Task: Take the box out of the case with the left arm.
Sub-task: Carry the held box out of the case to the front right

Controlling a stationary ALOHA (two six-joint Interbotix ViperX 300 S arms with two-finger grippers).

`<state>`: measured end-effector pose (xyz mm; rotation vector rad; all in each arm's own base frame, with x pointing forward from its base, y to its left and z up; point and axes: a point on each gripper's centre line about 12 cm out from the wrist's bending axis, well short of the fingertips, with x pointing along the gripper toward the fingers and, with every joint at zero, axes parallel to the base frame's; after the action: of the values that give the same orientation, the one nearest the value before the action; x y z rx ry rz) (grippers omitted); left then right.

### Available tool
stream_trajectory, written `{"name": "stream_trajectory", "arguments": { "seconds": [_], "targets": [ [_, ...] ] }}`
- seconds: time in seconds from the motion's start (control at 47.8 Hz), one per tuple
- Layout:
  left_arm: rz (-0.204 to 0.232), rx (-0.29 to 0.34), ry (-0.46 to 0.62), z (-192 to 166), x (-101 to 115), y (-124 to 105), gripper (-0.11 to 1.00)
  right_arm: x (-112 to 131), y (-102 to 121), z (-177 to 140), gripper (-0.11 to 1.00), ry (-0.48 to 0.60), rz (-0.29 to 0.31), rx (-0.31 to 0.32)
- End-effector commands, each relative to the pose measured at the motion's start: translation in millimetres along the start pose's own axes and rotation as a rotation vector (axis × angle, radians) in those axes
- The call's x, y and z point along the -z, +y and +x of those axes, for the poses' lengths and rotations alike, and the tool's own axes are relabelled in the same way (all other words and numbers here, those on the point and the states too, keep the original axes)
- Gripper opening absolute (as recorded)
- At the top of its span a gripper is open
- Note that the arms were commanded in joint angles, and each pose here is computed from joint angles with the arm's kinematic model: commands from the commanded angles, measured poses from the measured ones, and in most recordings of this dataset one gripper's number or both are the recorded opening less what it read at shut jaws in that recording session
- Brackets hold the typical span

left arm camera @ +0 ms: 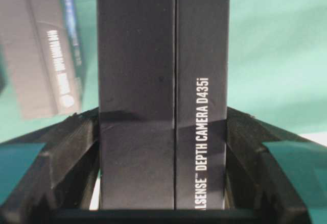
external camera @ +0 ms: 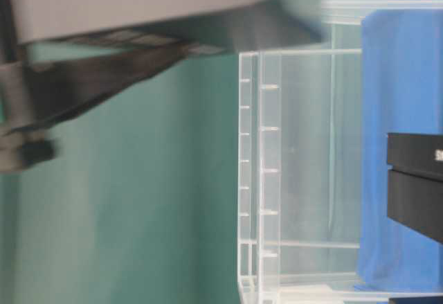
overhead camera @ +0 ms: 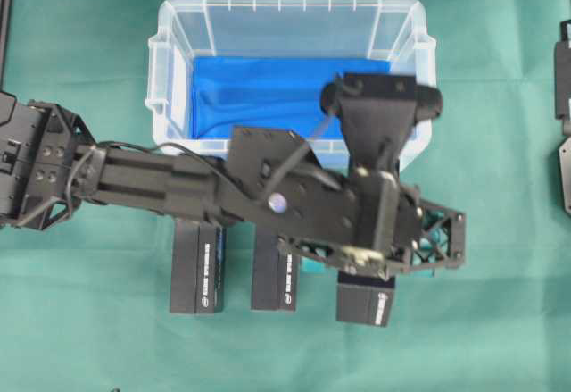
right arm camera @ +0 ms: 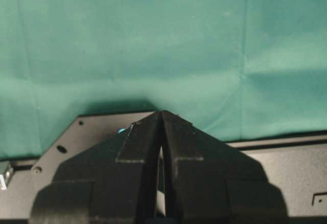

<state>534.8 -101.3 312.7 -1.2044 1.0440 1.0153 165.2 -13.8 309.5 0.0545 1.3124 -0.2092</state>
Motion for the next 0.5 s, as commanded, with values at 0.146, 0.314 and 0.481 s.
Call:
{"name": "stream_trajectory", "arguments": {
  "seconds": [0.146, 0.314, 0.481],
  "targets": [
    [-0.025, 0.07, -0.006, 11.2, 10.5, 5.5, 0.59, -2.3, 0.1, -5.3, 0.03, -0.017, 0.004, -0.006],
    [-0.074, 0.069, -0.002, 33.7, 15.4, 21.5, 0.59, -2.6, 0.3, -5.8, 0.03, -0.019, 0.003, -0.007],
    [-0.085, 0.087, -0.008, 57.9, 15.8, 33.1, 0.59, -2.3, 0.1, -5.3, 0.03, -0.017, 0.004, -0.006]
  ]
}}
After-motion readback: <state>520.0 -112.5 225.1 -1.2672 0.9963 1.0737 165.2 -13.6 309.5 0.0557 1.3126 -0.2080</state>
